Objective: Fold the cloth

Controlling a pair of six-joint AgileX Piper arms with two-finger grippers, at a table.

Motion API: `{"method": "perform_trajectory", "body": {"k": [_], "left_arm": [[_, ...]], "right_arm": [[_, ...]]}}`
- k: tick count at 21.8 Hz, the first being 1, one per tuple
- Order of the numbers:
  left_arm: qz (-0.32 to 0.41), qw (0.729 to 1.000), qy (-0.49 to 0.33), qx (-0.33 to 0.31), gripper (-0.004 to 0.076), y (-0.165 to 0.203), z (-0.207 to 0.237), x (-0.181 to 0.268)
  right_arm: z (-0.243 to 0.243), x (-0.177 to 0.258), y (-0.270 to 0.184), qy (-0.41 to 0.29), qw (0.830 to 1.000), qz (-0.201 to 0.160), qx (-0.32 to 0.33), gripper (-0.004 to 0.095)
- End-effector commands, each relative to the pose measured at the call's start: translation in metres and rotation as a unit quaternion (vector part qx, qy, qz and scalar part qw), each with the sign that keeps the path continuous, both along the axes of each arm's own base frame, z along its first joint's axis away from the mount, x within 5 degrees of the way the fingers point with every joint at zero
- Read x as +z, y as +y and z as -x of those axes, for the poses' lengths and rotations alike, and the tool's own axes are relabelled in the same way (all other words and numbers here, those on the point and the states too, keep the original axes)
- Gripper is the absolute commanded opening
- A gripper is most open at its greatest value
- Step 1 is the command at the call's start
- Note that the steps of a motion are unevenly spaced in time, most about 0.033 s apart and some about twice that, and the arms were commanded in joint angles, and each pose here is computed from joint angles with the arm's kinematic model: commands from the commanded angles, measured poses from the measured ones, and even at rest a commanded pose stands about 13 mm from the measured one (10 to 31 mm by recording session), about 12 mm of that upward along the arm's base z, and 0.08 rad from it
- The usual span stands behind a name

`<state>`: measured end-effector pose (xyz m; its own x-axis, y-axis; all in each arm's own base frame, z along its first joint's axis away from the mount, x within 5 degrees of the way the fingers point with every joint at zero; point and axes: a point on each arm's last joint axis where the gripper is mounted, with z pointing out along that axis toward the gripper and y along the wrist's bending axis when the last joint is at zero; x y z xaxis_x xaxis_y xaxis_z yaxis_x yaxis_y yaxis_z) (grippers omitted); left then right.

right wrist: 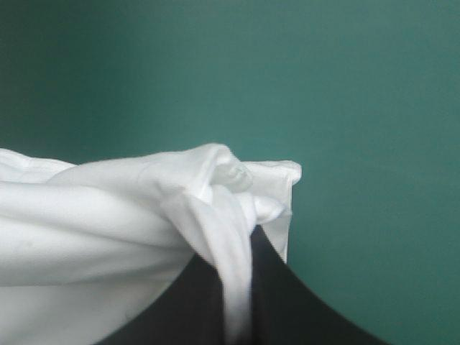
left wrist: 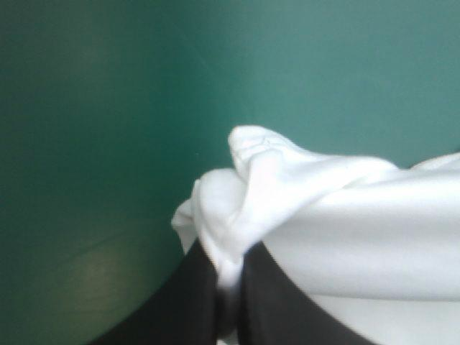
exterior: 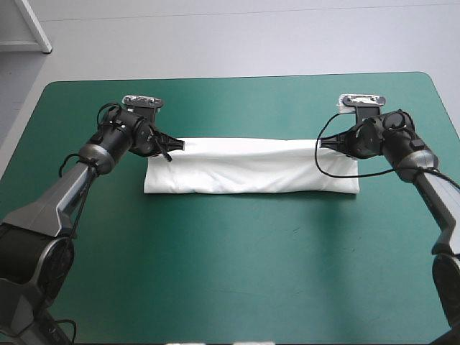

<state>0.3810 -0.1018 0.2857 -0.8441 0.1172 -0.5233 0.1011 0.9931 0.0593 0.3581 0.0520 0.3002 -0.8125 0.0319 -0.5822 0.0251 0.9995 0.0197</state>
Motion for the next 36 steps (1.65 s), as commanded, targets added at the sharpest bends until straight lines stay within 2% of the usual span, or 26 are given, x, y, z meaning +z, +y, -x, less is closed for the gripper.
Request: {"method": "perform_trajectory", "body": {"k": [1, 9, 15, 17, 20, 22, 24, 26, 31, 33, 36], "left_arm": [[0.027, 0.999, -0.031, -0.012, -0.0008, -0.005, -0.008, 0.008], [0.047, 0.999, 0.001, -0.009, -0.0008, -0.016, -0.029, -0.04], [0.049, 0.999, -0.005, -0.012, -0.0003, -0.016, -0.032, -0.043], [0.039, 0.999, 0.001, -0.032, 0.0049, -0.017, -0.032, -0.045], [0.046, 0.998, 0.016, -0.036, 0.0256, -0.018, -0.029, -0.046], [0.048, 0.998, 0.029, -0.038, 0.0354, -0.019, -0.027, -0.047], [0.044, 0.997, 0.045, -0.04, 0.0426, -0.018, -0.025, -0.048], [0.03, 0.997, 0.059, -0.041, 0.0449, -0.016, -0.022, -0.039], [0.037, 0.998, -0.009, -0.051, 0.0449, -0.016, -0.025, 0.017], [0.031, 0.997, -0.053, -0.057, 0.044, -0.013, -0.022, 0.052], [0.019, 0.996, -0.063, -0.066, 0.0438, -0.006, -0.003, 0.098]], "right_arm": [[-0.017, 0.004, -0.018, -0.017, 1.0, -0.015, 0.0, -0.0019], [-0.039, -0.052, -0.017, 0.054, 0.998, -0.023, 0.003, -0.0019], [-0.039, -0.056, -0.016, 0.067, 0.997, -0.028, 0.004, -0.001], [-0.037, -0.057, -0.015, 0.08, 0.996, -0.027, 0.019, 0.0089], [-0.033, -0.058, -0.013, 0.102, 0.994, -0.032, 0.029, 0.0398], [-0.032, -0.056, -0.011, 0.111, 0.992, -0.036, 0.038, 0.0527], [-0.032, -0.053, -0.011, 0.115, 0.992, -0.038, 0.039, 0.0578], [-0.035, -0.037, -0.011, 0.108, 0.993, -0.034, 0.044, 0.0566], [-0.041, 0.022, -0.01, 0.041, 0.997, -0.036, 0.052, 0.0511], [-0.038, 0.051, -0.01, 0.016, 0.998, -0.035, 0.055, 0.0486], [-0.022, 0.08, -0.012, 0.009, 0.998, -0.031, 0.06, 0.0456]]}}
